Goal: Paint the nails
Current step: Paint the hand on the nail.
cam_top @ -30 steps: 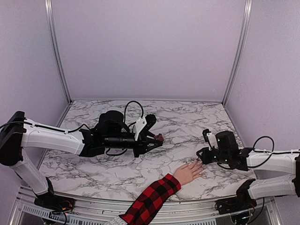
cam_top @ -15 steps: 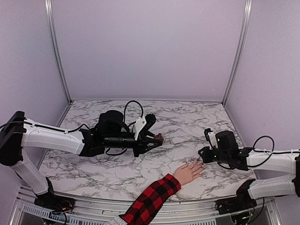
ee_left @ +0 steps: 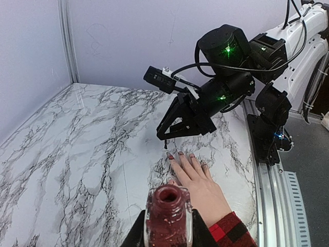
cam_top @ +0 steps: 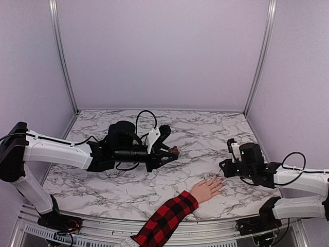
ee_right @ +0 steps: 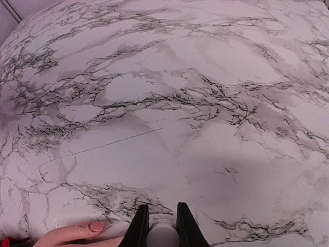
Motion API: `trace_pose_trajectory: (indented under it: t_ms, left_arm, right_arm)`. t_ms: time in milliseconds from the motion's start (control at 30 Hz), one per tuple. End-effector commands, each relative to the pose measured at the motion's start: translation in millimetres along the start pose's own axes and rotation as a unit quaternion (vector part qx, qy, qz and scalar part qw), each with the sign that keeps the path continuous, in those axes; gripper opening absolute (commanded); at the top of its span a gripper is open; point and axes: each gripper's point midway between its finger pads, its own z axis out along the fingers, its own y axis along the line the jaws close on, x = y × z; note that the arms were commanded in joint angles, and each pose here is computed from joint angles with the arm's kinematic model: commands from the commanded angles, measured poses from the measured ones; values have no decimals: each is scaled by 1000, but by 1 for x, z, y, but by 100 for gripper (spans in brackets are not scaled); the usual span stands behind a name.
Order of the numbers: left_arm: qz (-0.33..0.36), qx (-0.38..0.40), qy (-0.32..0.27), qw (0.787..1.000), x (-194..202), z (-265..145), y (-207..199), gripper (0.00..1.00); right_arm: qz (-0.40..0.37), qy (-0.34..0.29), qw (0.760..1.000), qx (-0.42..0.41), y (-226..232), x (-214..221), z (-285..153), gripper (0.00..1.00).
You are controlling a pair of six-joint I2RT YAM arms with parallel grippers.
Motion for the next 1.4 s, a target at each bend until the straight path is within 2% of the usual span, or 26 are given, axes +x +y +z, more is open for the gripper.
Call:
trace_pose_trajectory:
  t_ms: [0,267,567,1367]
  left_arm:
    - [9,5,-23,1000,-14,3,2,0]
    - [7,7,-22,1000,-13,3,2,0]
    - [7,6,-22,1000,-13,3,2,0]
    - [7,4,-21,1000,-13,3,3,0]
  right_arm:
    - [-3,-30,999,-20,6,-12,-9,0]
    - [-24,-27,996,-76,26,-11,-10,0]
    - [-28,-22,995,-88,30,-9,-9,0]
    - [-5,4,999,-39,12,2,-5,0]
